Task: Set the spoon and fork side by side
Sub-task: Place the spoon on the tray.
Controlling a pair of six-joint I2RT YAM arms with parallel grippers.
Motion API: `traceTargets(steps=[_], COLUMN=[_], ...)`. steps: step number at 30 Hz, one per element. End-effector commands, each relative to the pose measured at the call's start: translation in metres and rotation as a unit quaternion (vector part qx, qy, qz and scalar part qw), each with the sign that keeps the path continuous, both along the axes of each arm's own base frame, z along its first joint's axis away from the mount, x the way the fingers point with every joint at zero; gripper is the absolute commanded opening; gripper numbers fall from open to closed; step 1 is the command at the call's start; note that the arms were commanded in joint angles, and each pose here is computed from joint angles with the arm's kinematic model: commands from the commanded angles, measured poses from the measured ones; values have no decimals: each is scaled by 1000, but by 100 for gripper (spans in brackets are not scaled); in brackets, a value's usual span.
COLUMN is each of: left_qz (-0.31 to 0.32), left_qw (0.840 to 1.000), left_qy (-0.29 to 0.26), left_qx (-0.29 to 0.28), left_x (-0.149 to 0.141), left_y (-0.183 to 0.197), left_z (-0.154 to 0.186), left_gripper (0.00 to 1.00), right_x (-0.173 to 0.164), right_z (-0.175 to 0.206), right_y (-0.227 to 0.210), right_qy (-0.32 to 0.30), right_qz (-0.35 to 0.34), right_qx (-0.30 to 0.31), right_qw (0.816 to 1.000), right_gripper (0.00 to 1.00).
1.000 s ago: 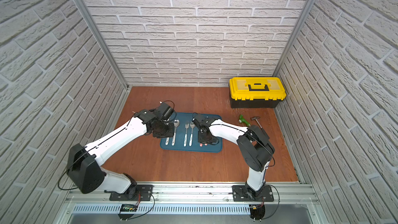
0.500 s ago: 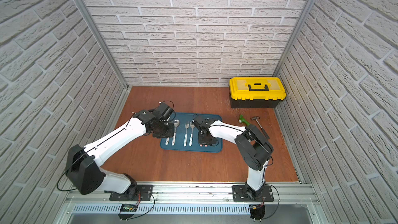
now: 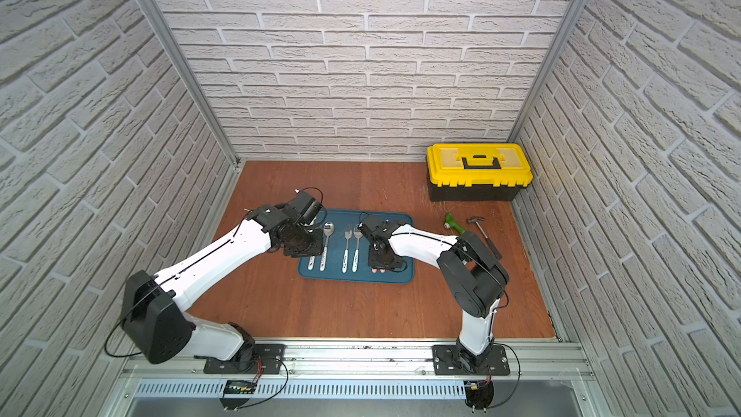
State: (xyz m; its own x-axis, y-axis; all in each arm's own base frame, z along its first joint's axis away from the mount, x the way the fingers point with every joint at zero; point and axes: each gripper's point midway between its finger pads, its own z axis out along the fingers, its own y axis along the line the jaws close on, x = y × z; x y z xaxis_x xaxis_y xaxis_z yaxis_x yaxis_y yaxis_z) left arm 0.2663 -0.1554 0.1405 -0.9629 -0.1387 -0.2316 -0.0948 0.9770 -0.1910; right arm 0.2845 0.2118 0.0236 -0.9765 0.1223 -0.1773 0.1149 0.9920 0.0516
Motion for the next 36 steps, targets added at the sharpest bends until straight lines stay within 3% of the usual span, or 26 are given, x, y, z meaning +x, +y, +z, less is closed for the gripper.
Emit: traceTargets(steps=[1,24,36], left_qz=[2,1,0], left_qw=[1000,1000,1000], left_qy=[-8,-7,-9], left_qx=[-2,-1,-4], left_x=[-2,-2,-1], left_y=[4,4,2], left_z=[5,6,7], left_gripper=[45,45,45], right_x=[-6,-6,-1], right_z=[-8,-5,53], right_y=[2,2,-8], right_qy=[6,2,-56], right_qz=[0,4,6], right_qx=[3,4,7], right_qw=[1000,1000,998], right_gripper=[24,28,29])
